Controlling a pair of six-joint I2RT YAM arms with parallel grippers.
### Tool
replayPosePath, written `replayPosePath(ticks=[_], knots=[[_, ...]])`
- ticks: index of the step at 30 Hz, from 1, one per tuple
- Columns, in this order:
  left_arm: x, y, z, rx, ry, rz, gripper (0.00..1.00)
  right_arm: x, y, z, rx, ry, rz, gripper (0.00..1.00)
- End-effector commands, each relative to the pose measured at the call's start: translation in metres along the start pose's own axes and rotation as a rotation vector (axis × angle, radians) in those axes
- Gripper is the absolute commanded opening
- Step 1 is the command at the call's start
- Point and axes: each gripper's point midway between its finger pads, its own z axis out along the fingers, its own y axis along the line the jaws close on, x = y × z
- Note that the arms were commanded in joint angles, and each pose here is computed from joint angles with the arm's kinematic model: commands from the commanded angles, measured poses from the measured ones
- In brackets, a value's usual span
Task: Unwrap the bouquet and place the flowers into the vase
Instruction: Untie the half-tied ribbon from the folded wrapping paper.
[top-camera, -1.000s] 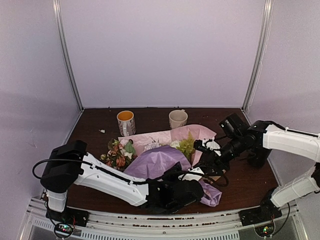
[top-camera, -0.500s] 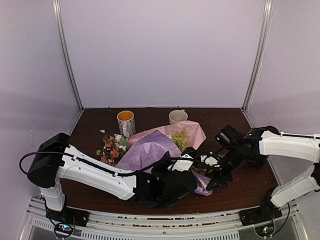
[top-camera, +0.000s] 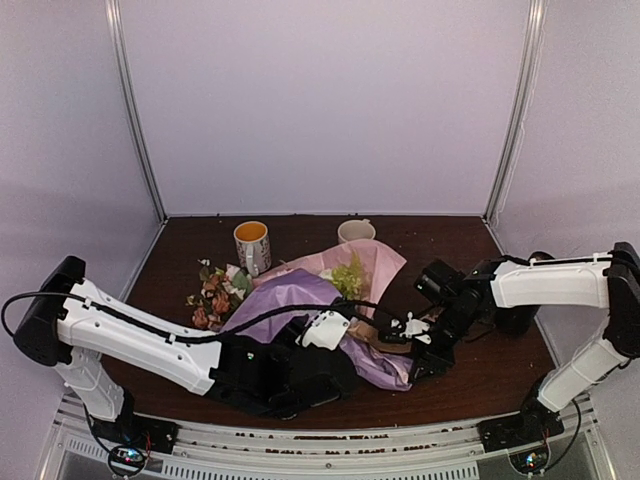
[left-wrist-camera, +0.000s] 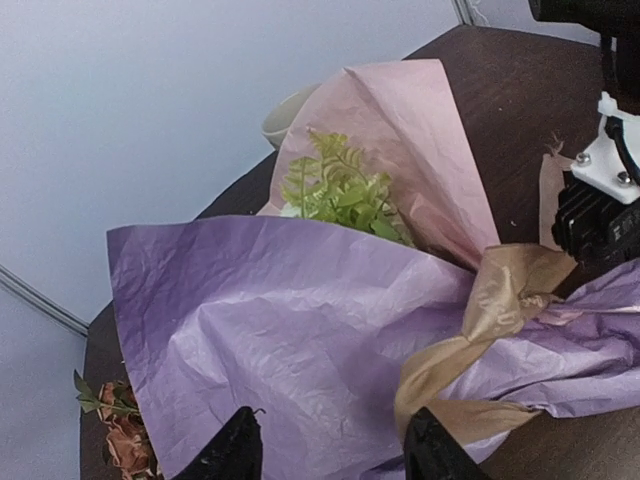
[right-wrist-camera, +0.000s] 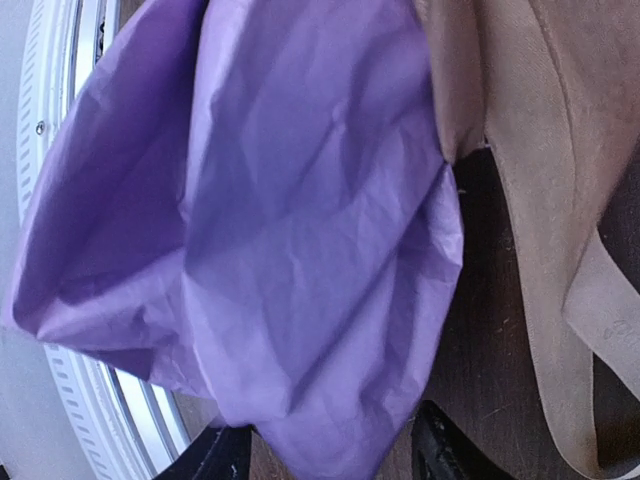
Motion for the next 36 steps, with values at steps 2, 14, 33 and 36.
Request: replayPosePath(ticks=[2, 14, 33, 36], knots=[[0.014, -0.03, -0.02, 0.279, 0.055, 0.041, 0.48, -0.006, -0.006, -0.002, 0.028, -0.004, 0.005, 0.55], [0.022, -0.086, -0.04, 0.796, 0.098, -0.017, 0.44, -0.008, 0.001, -0.009, 0.013, -0.024, -0.011, 0.56], [0.01, -0.14, 0.026, 0.885, 0.137, 0.133, 0.14, -0.007, 0.0, -0.006, 0.007, -0.013, -0.004, 0.55], [0.0, -0.128, 0.022, 0.865, 0.106, 0.128, 0.0, -0.006, -0.001, -0.005, 0.0, -0.007, 0.007, 0.54]])
